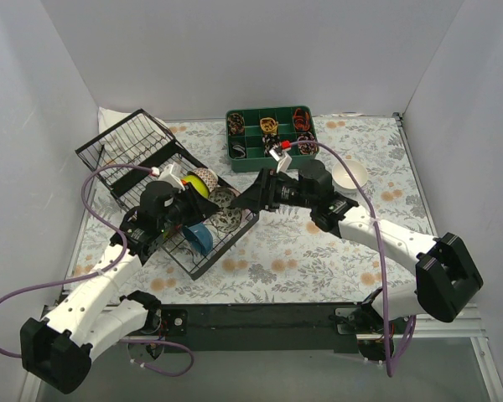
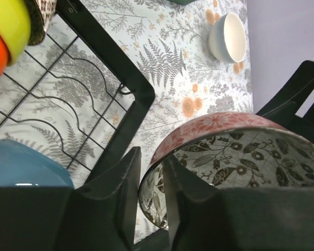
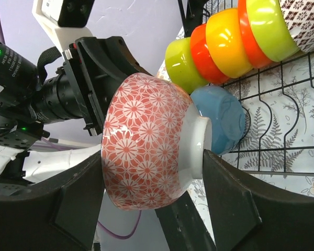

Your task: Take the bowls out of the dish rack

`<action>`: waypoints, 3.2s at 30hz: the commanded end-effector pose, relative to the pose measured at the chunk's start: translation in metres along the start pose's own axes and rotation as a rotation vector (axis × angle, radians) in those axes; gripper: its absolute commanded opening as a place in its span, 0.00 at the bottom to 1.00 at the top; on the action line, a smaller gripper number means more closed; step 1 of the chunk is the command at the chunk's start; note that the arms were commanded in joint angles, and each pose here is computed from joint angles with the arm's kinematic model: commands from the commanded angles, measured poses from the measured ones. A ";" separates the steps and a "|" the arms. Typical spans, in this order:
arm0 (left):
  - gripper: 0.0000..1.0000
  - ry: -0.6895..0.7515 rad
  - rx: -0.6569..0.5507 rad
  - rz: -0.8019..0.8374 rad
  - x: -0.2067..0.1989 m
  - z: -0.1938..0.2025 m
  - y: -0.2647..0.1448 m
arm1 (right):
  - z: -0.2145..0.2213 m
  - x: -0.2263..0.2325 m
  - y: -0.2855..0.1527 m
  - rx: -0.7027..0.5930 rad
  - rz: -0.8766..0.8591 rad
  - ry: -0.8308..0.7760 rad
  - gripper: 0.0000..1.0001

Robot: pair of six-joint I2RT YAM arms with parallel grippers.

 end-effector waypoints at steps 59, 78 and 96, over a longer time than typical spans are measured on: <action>0.98 0.191 0.004 -0.207 -0.031 -0.025 0.007 | -0.071 -0.107 -0.110 -0.218 1.065 -0.255 0.01; 0.98 0.215 -0.010 -0.295 -0.009 -0.019 -0.010 | -0.094 -0.236 -0.317 -0.771 1.242 0.323 0.01; 0.98 0.245 0.011 -0.351 0.000 -0.021 -0.004 | -0.074 -0.269 -0.330 -0.709 1.224 0.417 0.41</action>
Point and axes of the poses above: each gripper's point midway between its finger pads, its own y axis out along the fingers, its own x axis along the line the jaws close on, z = x × y, the point moved 4 cm from there along -y, back along the fingers, and after that the axes turned 10 degrees about y, right-handed, at the moved point
